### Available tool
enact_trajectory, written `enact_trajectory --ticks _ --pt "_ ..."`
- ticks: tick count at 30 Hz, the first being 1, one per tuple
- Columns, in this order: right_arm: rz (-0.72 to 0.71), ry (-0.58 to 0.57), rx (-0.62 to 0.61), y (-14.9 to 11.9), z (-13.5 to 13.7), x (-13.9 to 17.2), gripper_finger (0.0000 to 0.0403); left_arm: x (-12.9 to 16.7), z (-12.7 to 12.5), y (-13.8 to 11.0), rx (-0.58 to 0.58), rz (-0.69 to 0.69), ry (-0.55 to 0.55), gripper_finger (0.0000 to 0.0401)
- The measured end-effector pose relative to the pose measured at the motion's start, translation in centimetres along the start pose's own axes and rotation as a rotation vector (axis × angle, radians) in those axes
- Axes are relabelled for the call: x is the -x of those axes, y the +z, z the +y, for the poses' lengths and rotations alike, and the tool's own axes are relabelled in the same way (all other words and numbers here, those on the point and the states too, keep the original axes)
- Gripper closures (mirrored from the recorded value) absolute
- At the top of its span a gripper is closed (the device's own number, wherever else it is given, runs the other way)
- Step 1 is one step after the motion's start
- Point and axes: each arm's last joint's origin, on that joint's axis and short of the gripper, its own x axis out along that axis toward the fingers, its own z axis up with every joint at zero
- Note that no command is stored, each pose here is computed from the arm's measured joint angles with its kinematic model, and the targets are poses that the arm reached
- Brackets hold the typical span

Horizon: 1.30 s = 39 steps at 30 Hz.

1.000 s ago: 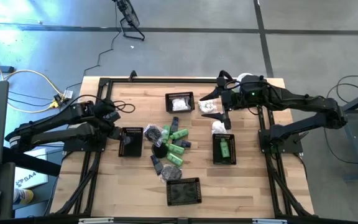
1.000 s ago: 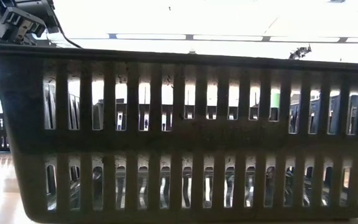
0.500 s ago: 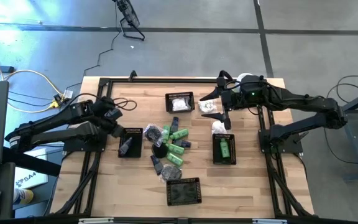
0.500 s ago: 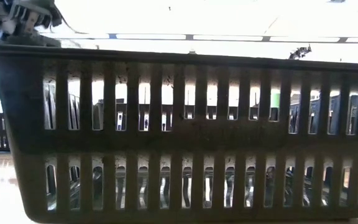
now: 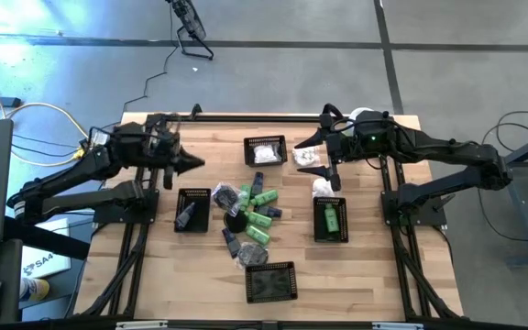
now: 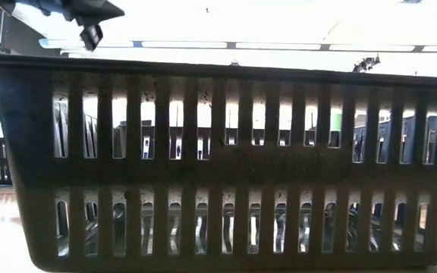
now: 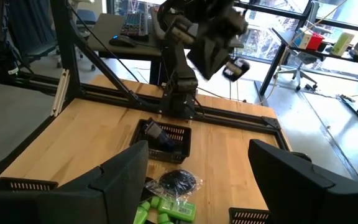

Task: Pick & Place Travel size toiletries
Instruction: Put the left black brush into the bottom middle black bin

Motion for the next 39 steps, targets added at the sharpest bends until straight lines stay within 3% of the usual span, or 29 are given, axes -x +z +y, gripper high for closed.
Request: enact_trajectory --ticks 5,17,22,27,34,39 --pt "0.0 0.0 -0.002 0.0 0.0 0.0 0.0133 -0.4 -0.1 0.9 -0.13 -0.082 -0.015 0.04" --pt "0.001 -0.005 -0.01 0.0 0.0 0.0 0.0133 -1.2 0.5 0.9 -0.129 -0.068 0.039 0.04" --pt "0.002 0.023 -0.026 0.0 0.1 0.0 0.0138 -1.9 0.6 1.2 -0.235 -0.087 0.038 0.04" --pt "0.062 0.016 -0.03 -0.6 0.1 0.0 0.0207 -2.9 1.2 1.0 -0.232 -0.054 0.05 0.04" --pt "0.159 0.026 -0.049 -1.5 0.3 0.1 0.0376 -3.4 1.5 1.0 -0.233 -0.051 0.065 0.04" --pt "0.133 0.035 -0.045 -2.9 0.7 0.3 0.0395 -3.6 1.6 0.8 -0.246 -0.087 0.073 0.04"
